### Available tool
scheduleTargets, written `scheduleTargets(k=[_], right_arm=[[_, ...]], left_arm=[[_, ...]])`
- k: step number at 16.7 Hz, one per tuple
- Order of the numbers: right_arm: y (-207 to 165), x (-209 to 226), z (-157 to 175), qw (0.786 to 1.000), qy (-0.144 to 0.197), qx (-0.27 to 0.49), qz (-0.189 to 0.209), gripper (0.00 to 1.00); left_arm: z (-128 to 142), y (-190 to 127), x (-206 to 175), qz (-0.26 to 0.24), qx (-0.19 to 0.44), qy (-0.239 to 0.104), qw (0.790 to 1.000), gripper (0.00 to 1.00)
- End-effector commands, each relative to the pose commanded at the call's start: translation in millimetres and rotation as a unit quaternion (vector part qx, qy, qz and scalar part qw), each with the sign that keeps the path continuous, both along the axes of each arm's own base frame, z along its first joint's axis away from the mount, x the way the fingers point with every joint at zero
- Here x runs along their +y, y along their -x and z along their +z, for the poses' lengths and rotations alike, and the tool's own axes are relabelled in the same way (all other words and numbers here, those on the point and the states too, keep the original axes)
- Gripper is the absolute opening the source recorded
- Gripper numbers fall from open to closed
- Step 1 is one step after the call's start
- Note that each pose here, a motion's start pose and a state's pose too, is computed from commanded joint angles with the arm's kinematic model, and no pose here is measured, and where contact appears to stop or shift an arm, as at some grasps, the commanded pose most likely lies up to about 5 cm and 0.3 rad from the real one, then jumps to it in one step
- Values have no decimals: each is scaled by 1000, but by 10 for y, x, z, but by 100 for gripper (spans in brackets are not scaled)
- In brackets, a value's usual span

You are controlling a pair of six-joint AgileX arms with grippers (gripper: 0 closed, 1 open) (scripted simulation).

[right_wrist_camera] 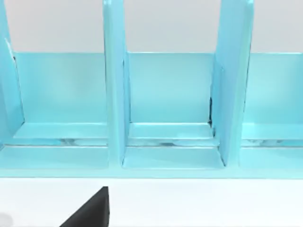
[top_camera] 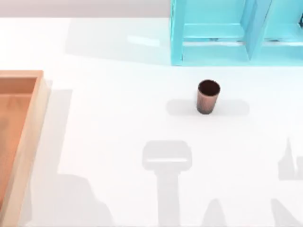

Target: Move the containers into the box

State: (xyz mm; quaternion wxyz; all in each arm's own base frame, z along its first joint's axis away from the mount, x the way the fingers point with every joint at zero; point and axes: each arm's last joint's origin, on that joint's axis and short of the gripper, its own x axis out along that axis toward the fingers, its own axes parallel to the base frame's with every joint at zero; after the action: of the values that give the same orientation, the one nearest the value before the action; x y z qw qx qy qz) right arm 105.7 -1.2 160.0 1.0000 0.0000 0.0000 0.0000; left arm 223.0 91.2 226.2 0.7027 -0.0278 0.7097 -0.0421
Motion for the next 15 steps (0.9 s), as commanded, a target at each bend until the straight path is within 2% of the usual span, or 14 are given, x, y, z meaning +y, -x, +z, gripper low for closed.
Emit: scheduleTargets(k=[11,15], right_arm=[[0,0,0,1000,0,0,0,100],[0,0,0,1000,0,0,0,100]], left_arm=[[0,0,0,0,0,0,1000,98],[0,0,0,0,0,0,1000,100]])
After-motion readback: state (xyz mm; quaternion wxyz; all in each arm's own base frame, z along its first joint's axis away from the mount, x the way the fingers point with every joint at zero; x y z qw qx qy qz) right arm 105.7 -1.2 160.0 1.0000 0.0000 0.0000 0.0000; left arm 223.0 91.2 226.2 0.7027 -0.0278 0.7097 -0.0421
